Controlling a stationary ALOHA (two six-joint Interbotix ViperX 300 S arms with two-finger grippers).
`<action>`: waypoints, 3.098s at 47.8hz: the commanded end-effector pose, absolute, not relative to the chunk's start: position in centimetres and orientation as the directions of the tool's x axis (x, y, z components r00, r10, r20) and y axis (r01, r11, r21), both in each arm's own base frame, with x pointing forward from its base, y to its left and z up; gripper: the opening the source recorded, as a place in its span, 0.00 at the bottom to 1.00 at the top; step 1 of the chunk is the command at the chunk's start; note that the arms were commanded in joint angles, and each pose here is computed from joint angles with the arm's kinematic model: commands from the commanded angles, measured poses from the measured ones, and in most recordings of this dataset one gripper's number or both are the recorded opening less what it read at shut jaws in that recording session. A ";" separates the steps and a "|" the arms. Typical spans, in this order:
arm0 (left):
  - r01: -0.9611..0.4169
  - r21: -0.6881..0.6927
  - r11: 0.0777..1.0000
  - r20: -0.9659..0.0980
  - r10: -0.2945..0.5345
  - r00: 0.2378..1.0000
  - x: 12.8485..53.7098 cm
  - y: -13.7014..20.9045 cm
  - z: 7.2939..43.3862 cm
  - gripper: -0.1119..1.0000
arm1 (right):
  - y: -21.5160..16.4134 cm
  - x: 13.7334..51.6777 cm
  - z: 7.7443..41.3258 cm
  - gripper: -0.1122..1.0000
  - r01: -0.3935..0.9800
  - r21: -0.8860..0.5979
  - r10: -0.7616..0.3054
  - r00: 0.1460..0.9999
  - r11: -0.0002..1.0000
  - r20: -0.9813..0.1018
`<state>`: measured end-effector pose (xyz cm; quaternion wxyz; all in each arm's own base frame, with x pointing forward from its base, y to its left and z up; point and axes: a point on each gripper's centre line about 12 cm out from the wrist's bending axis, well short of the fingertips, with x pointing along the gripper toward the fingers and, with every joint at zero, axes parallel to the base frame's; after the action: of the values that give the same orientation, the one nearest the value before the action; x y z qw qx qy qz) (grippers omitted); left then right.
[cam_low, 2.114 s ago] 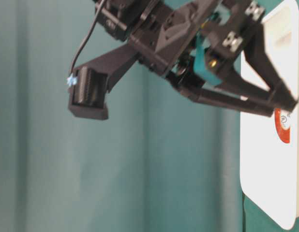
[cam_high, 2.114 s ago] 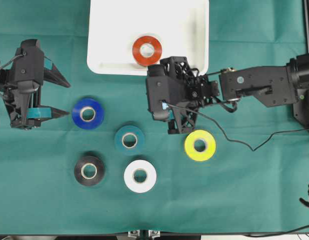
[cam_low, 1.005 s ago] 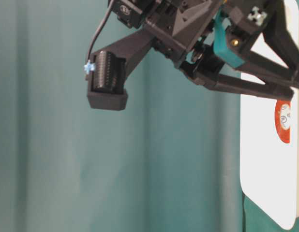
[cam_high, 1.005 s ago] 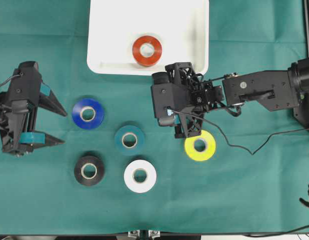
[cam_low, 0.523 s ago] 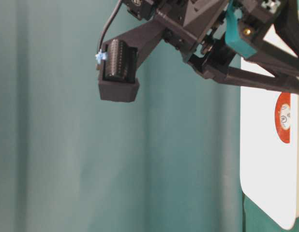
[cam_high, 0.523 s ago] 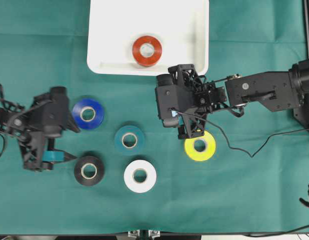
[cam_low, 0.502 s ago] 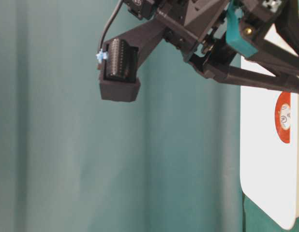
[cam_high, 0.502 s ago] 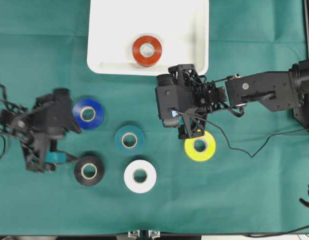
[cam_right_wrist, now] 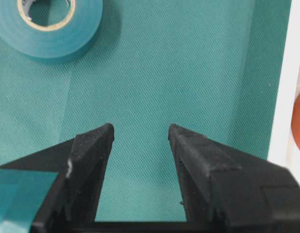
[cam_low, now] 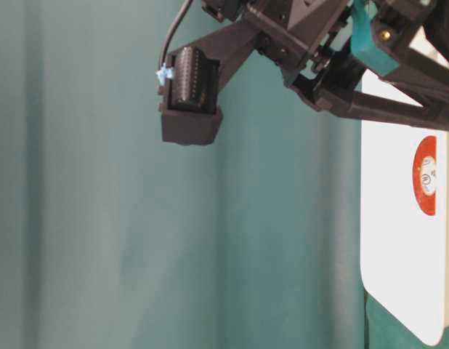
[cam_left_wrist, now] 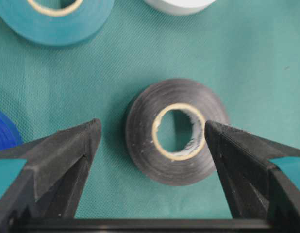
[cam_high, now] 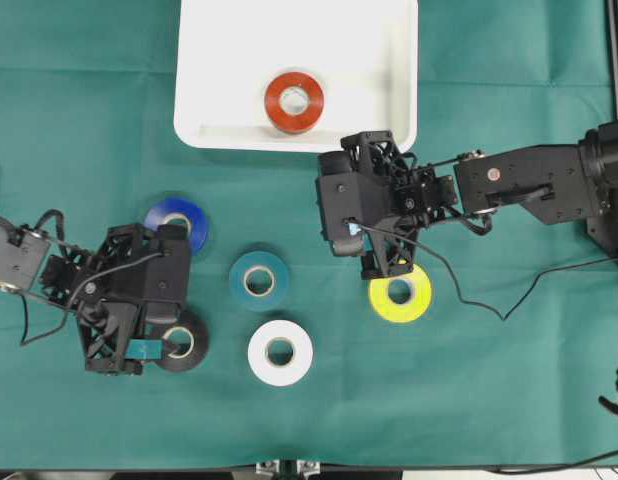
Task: Put the tape alternately from left to right into the white case.
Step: 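Lower the left gripper onto the black tape roll and grasp it, then lift the black roll and carry it to the white tray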
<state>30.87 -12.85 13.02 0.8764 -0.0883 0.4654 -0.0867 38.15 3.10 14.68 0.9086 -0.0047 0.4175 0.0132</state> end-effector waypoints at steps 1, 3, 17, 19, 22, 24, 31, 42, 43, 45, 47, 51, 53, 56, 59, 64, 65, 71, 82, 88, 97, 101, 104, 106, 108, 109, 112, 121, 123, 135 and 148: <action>0.077 -0.234 0.969 -0.797 -0.237 0.556 31.4 -13.1 13.1 0.75 | 3.3 38.4 16.3 0.63 -0.037 0.009 0.032 0.699 0.999 -0.715; 0.076 -0.229 0.970 -0.803 -0.233 0.548 31.5 -13.2 12.7 0.75 | 3.3 38.4 16.3 0.63 -0.038 0.009 0.033 0.700 0.999 -0.714; 0.098 -0.204 0.974 -0.818 -0.224 0.529 32.5 -13.6 11.5 0.75 | 3.3 38.4 16.2 0.63 -0.038 0.009 0.033 0.697 0.999 -0.716; 0.104 -0.200 0.974 -0.818 -0.224 0.529 32.7 -13.7 11.5 0.75 | 3.3 38.4 16.2 0.63 -0.038 0.009 0.033 0.697 0.999 -0.716; 0.112 -0.193 0.975 -0.821 -0.223 0.526 32.9 -13.7 11.3 0.75 | 3.3 38.3 16.1 0.63 -0.038 0.009 0.033 0.696 0.999 -0.717; 0.115 -0.189 0.975 -0.824 -0.221 0.522 33.0 -13.8 11.1 0.75 | 3.3 38.3 16.1 0.63 -0.038 0.010 0.034 0.697 0.999 -0.716; 0.112 -0.177 0.978 -0.845 -0.209 0.493 33.1 -13.8 10.5 0.75 | 3.3 38.2 16.1 0.64 -0.038 0.009 0.033 0.695 0.999 -0.718; 0.089 -0.145 0.985 -0.899 -0.168 0.405 32.2 -12.9 9.8 0.70 | 3.3 38.2 16.0 0.63 -0.038 0.009 0.033 0.695 0.999 -0.718; 0.087 -0.144 0.986 -0.900 -0.167 0.403 32.2 -12.9 9.8 0.70 | 3.3 38.2 16.0 0.63 -0.039 0.008 0.033 0.694 0.999 -0.719; 0.088 -0.142 0.986 -0.901 -0.166 0.402 32.2 -12.9 9.8 0.68 | 3.3 38.2 16.0 0.63 -0.039 0.008 0.033 0.695 0.999 -0.718; 0.086 -0.142 0.986 -0.901 -0.165 0.402 32.2 -12.8 9.8 0.67 | 3.3 38.2 15.9 0.63 -0.038 0.009 0.033 0.693 0.999 -0.720; 0.086 -0.142 0.986 -0.900 -0.165 0.404 32.3 -12.8 9.8 0.66 | 3.3 38.2 15.9 0.63 -0.038 0.009 0.033 0.693 0.999 -0.720; 0.086 -0.141 0.986 -0.900 -0.164 0.404 32.3 -12.7 9.8 0.64 | 3.3 38.2 15.9 0.63 -0.038 0.009 0.033 0.693 0.999 -0.720; 0.084 -0.141 0.986 -0.900 -0.164 0.404 32.3 -12.7 9.9 0.61 | 3.3 38.2 15.9 0.63 -0.039 0.008 0.033 0.693 0.999 -0.720; 0.087 -0.140 0.986 -0.899 -0.163 0.407 32.4 -12.6 10.0 0.55 | 3.3 38.2 16.0 0.63 -0.038 0.009 0.033 0.694 0.999 -0.719; 0.120 -0.129 0.984 -0.892 -0.168 0.420 32.6 -12.6 10.4 0.31 | 3.3 38.2 15.9 0.64 -0.038 0.010 0.034 0.694 0.999 -0.719; 0.126 -0.127 0.984 -0.890 -0.169 0.423 32.6 -12.7 10.5 0.27 | 3.3 38.2 16.0 0.63 -0.038 0.010 0.034 0.695 0.999 -0.718; 0.149 -0.118 0.982 -0.888 -0.172 0.427 32.8 -12.7 10.7 0.09 | 3.3 38.2 16.0 0.63 -0.038 0.009 0.033 0.694 0.999 -0.719; 0.152 -0.117 0.981 -0.887 -0.172 0.429 32.8 -12.7 10.7 0.07 | 3.3 38.2 16.0 0.63 -0.038 0.009 0.033 0.694 0.999 -0.719; 0.153 -0.117 0.981 -0.884 -0.174 0.434 32.8 -12.7 10.9 0.07 | 3.3 38.2 15.9 0.63 -0.039 0.008 0.033 0.693 0.999 -0.720; 0.158 -0.131 0.979 -0.856 -0.192 0.480 33.2 -12.9 12.9 0.07 | 3.3 38.2 15.9 0.63 -0.038 0.009 0.033 0.693 0.999 -0.720; 0.162 -0.138 0.977 -0.835 -0.203 0.512 33.5 -12.9 14.3 0.07 | 3.3 38.2 15.9 0.63 -0.037 0.009 0.032 0.691 0.999 -0.722; 0.168 -0.144 0.975 -0.818 -0.213 0.534 33.4 -13.0 15.4 0.07 | 3.3 38.1 16.0 0.63 -0.037 0.009 0.032 0.692 0.999 -0.721; 0.170 -0.147 0.974 -0.809 -0.218 0.547 33.4 -13.0 16.0 0.07 | 3.3 38.1 15.9 0.63 -0.036 0.010 0.032 0.691 0.999 -0.722; 0.170 -0.149 0.974 -0.802 -0.220 0.555 33.3 -12.9 16.4 0.07 | 3.3 38.1 16.0 0.64 -0.038 0.009 0.032 0.692 0.999 -0.721; 0.171 -0.151 0.974 -0.799 -0.222 0.560 33.3 -12.9 16.7 0.07 | 3.3 38.1 16.0 0.63 -0.038 0.008 0.032 0.692 0.999 -0.721; 0.173 -0.153 0.973 -0.792 -0.225 0.568 33.1 -12.8 17.2 0.07 | 3.3 38.1 16.0 0.63 -0.038 0.009 0.032 0.692 0.999 -0.721; 0.156 -0.149 0.976 -0.801 -0.212 0.559 32.8 -12.0 18.0 0.07 | 3.3 38.1 16.0 0.63 -0.036 0.010 0.032 0.692 0.999 -0.721; 0.144 -0.147 0.979 -0.806 -0.203 0.556 32.8 -11.6 18.0 0.07 | 3.3 38.2 16.0 0.63 -0.038 0.009 0.033 0.693 0.999 -0.720; 0.028 -0.142 0.989 -0.813 -0.133 0.567 33.6 -7.5 18.2 0.07 | 3.3 38.2 16.0 0.63 -0.037 0.010 0.033 0.694 0.999 -0.719; -0.137 -0.143 0.980 -0.809 -0.035 0.587 34.4 -1.7 18.3 0.07 | 3.3 38.2 16.0 0.63 -0.037 0.011 0.034 0.695 0.999 -0.718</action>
<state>33.94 -2.91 16.95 0.8751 -0.0873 0.4758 0.0169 37.93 3.19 14.39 0.9103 -0.0041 0.4136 0.0166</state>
